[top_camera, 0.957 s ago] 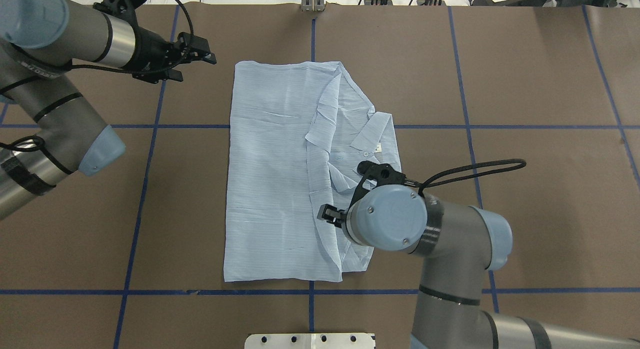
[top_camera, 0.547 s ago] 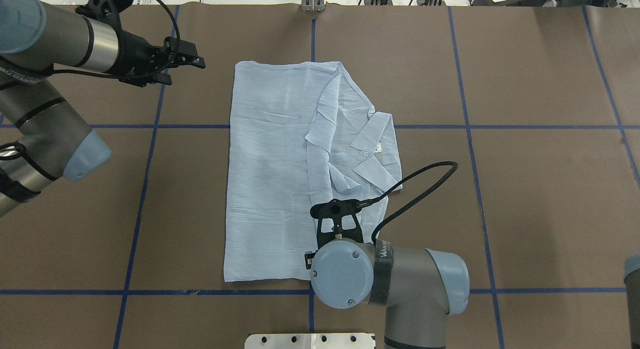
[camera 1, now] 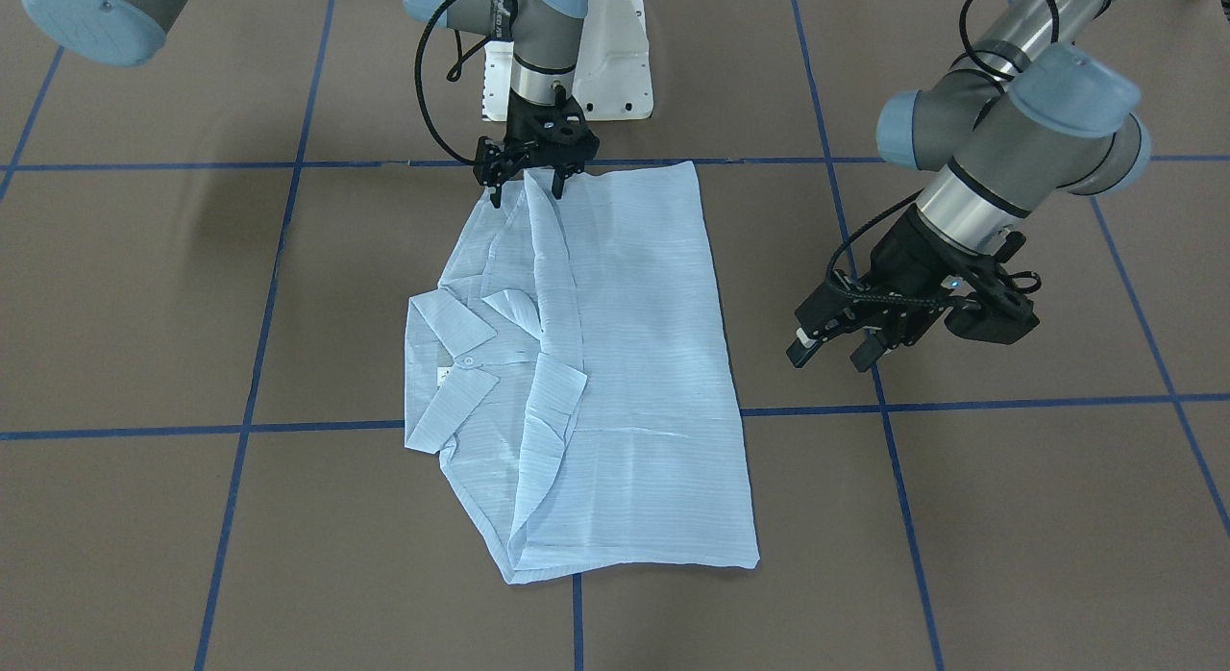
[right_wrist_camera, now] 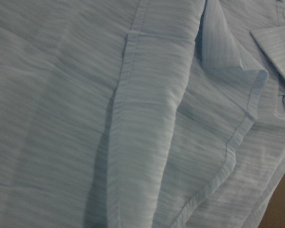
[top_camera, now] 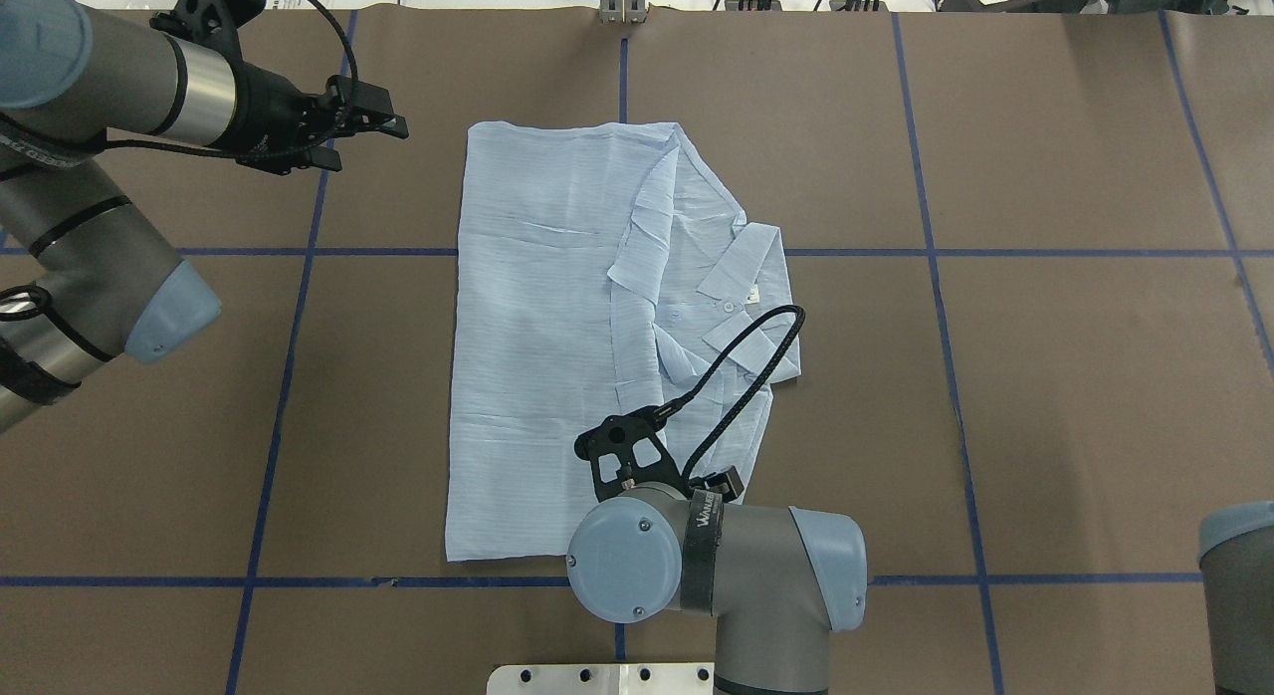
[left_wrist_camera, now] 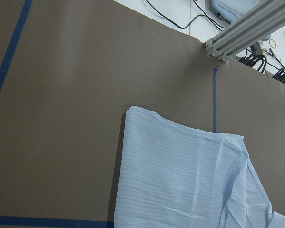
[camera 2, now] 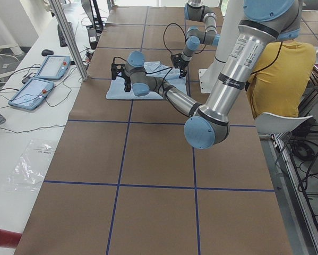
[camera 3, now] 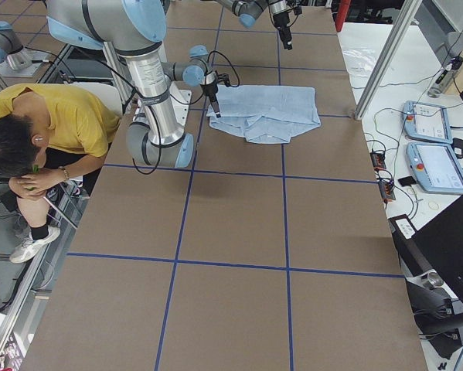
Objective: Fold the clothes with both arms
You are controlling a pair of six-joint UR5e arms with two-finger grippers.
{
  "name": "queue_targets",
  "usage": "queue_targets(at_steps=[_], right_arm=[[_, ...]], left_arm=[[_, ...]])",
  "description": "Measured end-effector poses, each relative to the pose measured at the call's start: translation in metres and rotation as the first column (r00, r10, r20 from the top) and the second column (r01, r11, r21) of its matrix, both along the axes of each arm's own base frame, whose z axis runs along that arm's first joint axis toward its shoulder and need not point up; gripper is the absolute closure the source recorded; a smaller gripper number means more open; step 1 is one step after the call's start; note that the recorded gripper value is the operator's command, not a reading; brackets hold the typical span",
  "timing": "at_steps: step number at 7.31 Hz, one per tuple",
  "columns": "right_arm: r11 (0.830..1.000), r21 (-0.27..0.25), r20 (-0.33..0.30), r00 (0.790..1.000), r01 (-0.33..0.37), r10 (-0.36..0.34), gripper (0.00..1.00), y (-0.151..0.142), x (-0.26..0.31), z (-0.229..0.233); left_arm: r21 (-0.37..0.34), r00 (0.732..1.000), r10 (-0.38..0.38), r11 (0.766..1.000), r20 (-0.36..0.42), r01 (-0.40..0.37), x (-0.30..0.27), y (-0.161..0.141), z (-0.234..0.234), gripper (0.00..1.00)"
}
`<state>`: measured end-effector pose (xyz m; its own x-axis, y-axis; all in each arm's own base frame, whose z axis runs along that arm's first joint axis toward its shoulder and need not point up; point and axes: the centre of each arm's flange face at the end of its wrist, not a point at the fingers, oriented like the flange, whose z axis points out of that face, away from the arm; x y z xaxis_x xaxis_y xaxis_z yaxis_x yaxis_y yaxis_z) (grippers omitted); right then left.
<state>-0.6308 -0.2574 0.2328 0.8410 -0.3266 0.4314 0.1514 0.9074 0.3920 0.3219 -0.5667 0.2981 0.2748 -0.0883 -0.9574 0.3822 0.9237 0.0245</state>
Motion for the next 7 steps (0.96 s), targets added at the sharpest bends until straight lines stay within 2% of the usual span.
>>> queue_targets(at_steps=[3,5,7], right_arm=[[1.0,-0.01,-0.026,1.0,-0.005,0.005,0.0,-0.033,0.056,0.035],[1.0,-0.018,-0.053,0.999,-0.012,0.011,0.0,-0.03,0.123,0.079],[0.999,-0.032,-0.053,0.998,-0.021,0.019,0.0,-0.028,0.145,0.089]], left_arm=[[0.0,1.0,-0.002,1.0,-0.003,0.002,-0.001,0.001,-0.001,0.0],[-0.003,1.0,-0.004,1.0,-0.005,0.004,-0.004,0.003,-0.007,0.0],[-0.011,1.0,-0.003,1.0,0.0,0.003,-0.006,0.006,-0.015,0.0]])
